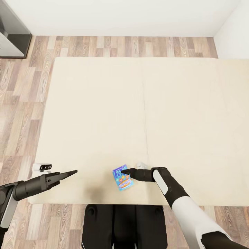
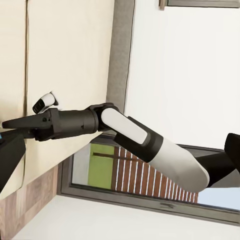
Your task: Put all the toys in the child's room - the three board games (two on the bed and one on the table), the two jigsaw puzzles on the table, and the tennis ball on the table - inside the toy box on the table in the child's room.
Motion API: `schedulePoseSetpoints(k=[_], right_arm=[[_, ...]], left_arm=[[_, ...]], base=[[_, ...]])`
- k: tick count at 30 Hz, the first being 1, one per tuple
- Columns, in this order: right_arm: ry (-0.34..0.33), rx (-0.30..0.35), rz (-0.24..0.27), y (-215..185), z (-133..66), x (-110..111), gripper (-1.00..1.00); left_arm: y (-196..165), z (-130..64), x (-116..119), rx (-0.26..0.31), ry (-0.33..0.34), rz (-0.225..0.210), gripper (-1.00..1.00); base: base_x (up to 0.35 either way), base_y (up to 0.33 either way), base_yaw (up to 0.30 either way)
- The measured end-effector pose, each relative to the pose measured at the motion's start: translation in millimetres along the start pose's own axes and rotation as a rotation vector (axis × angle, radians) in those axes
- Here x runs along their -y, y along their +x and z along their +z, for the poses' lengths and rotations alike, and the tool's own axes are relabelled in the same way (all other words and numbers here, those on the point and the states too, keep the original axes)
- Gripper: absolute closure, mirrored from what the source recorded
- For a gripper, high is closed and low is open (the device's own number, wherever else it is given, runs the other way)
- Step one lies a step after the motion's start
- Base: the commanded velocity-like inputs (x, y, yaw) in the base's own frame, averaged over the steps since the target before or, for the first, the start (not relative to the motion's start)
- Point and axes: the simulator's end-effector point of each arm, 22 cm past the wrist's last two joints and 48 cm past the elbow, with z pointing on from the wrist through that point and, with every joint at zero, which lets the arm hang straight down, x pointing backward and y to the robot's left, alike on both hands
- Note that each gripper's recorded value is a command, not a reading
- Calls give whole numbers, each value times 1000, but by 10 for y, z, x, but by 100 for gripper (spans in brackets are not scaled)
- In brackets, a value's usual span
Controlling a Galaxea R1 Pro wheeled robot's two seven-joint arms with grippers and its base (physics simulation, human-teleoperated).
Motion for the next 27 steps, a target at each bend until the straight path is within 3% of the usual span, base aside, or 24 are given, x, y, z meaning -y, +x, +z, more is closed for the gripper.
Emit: schedulePoseSetpoints(k=[17,27], right_arm=[[2,-1,-1,1,0,4,-100],[4,0,-1,3,3,5,-100]], left_arm=[[-1,-2,-1,1,0,0,-100],[-73,-82,-13,29,-13,6,-100]], base=[[0,7,0],[0,26,0]])
